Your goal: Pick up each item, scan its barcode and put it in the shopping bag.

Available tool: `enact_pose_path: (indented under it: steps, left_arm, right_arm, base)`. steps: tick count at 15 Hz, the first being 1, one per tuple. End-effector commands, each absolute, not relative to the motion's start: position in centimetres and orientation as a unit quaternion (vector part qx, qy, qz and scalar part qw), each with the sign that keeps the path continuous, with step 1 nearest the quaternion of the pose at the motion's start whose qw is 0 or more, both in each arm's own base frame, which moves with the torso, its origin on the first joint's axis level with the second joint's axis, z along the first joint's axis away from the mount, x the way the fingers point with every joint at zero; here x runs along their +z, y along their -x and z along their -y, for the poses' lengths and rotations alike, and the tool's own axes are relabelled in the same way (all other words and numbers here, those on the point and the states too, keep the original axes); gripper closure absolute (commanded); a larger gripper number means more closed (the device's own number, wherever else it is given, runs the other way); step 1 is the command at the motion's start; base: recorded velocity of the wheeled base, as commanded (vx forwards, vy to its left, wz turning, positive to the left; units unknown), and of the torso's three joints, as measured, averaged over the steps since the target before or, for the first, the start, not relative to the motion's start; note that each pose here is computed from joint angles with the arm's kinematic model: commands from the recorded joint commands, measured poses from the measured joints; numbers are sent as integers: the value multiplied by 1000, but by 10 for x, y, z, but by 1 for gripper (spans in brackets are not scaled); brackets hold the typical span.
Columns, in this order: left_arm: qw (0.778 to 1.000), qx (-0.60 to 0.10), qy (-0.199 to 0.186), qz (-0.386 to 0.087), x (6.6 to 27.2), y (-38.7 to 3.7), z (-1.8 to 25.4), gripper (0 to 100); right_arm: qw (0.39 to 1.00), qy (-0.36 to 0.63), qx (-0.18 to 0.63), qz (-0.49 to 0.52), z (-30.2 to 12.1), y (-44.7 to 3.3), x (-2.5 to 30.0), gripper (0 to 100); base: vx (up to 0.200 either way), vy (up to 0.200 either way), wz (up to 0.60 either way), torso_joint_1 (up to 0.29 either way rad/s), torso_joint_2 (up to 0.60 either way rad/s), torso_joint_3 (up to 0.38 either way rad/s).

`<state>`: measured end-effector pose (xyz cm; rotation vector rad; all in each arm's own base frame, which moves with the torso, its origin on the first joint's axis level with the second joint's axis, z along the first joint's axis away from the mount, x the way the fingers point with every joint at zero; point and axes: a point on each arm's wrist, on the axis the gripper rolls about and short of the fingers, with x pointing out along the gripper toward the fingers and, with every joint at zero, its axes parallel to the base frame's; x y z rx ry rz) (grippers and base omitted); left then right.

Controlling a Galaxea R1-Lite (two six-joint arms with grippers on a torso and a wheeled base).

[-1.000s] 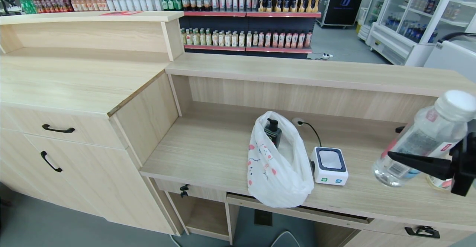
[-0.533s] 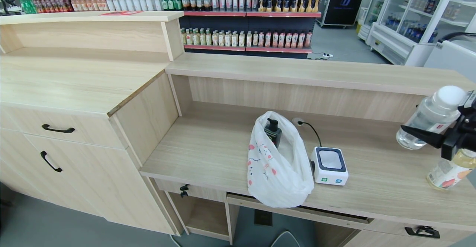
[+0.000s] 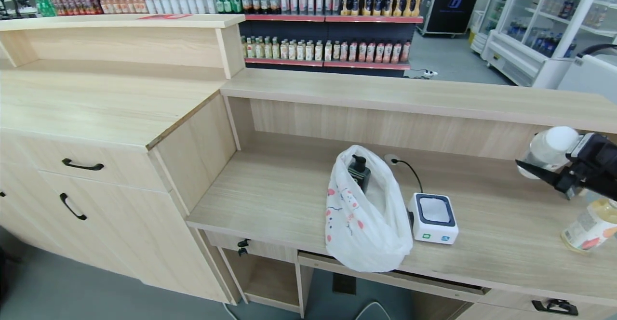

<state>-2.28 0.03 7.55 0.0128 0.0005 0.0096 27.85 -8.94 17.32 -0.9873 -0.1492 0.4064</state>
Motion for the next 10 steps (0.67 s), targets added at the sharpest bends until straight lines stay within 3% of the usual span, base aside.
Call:
enact_pose_path:
  steps: [1, 10]
  left_arm:
    - [1000, 5, -7, 0, 75, 23, 0, 100]
    - [1000, 5, -7, 0, 75, 23, 0, 100]
  right_arm:
    - [859, 460, 216, 65, 91, -294, 158, 100]
    - [809, 499, 296, 88, 100, -319, 100, 100]
  base:
    - [0, 0, 0, 0, 0, 0]
    - [0, 0, 0, 0, 0, 0]
